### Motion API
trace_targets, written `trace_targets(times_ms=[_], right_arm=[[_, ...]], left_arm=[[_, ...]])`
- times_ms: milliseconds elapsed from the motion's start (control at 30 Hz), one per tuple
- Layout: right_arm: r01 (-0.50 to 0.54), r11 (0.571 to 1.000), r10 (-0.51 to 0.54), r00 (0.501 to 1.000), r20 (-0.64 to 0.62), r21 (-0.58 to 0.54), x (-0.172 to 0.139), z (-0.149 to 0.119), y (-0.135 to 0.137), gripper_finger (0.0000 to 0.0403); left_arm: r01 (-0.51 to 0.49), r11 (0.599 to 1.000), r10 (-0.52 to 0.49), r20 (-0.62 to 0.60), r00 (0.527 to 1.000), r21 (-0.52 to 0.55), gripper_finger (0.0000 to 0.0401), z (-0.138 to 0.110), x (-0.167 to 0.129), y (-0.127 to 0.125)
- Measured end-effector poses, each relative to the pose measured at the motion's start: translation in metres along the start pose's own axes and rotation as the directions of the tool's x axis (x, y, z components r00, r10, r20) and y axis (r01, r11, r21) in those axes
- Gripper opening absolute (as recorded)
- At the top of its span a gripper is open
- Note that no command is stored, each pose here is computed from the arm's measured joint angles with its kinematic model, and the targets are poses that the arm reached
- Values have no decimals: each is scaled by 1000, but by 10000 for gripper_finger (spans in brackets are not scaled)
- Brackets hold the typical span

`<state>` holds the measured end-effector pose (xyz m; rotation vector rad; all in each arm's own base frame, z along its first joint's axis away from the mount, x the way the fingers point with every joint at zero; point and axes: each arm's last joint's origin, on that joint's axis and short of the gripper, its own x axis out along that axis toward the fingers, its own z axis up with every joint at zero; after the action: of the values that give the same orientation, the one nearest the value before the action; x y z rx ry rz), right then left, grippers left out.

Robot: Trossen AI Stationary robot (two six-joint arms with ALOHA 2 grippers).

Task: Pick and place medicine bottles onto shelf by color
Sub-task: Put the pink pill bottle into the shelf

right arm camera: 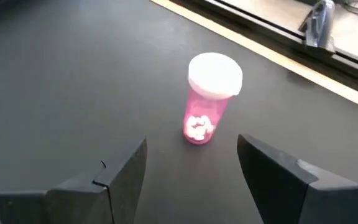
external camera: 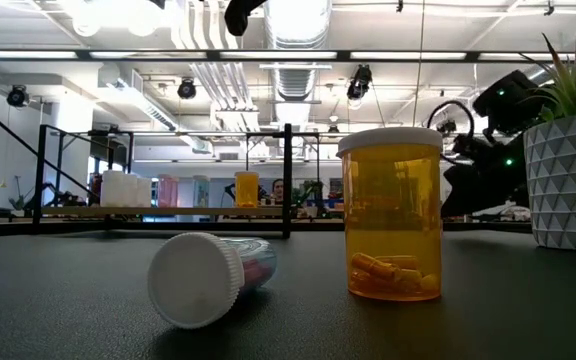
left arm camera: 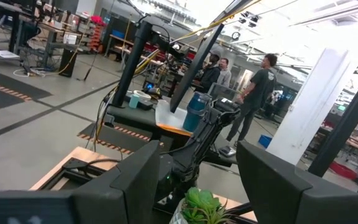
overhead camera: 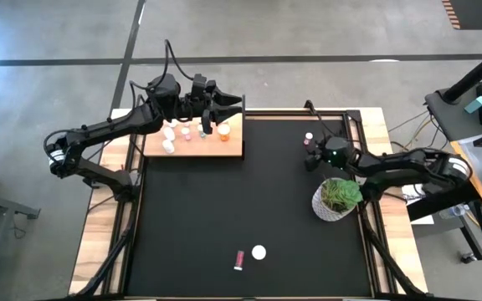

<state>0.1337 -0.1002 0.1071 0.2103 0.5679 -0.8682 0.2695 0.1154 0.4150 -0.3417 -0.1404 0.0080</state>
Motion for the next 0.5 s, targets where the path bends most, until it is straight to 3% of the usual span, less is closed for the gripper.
trace_targets(times_ms=[167, 500], right_arm=[[82, 996, -81, 996, -36, 26, 5, -5, -2, 240], [21, 998, -24, 999, 35, 66, 12, 0, 2, 263]], left_arm=[[0, 1000, 0, 0, 1000, -1, 197, 0, 0, 0], [-1, 1000, 1, 0, 1000, 1, 197, 0, 0, 0]])
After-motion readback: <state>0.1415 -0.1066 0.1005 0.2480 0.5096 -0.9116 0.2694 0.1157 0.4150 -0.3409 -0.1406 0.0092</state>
